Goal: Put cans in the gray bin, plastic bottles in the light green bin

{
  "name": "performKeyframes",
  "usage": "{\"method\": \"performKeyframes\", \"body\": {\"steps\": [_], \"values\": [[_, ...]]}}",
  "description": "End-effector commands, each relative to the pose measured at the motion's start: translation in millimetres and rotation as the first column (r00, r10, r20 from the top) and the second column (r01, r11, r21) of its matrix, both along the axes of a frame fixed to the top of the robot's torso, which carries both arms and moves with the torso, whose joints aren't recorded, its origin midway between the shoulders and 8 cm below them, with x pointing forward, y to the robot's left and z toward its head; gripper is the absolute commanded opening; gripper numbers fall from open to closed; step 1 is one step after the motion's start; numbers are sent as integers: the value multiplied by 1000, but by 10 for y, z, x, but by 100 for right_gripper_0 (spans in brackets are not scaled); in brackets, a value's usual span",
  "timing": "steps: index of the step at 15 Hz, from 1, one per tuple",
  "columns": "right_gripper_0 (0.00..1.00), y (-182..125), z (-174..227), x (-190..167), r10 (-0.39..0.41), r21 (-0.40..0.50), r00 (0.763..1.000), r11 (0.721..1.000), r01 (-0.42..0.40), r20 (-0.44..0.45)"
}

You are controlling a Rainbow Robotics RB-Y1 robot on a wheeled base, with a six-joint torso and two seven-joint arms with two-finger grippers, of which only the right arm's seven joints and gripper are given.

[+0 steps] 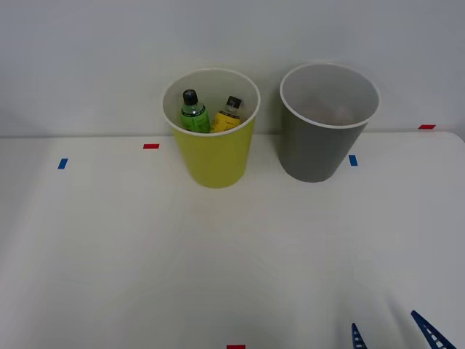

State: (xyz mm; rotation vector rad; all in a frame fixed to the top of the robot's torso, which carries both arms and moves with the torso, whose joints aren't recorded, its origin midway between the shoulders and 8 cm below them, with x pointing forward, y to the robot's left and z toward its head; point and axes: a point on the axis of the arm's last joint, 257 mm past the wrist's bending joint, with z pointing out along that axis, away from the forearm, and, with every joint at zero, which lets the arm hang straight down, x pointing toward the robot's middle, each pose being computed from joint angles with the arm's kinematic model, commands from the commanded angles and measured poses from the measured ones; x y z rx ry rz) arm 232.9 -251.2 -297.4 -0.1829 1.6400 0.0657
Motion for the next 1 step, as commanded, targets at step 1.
{"method": "performKeyframes", "body": {"steps": [1], "values": [[100, 0, 0, 0, 0, 0, 1000, 1000, 0, 0]]}}
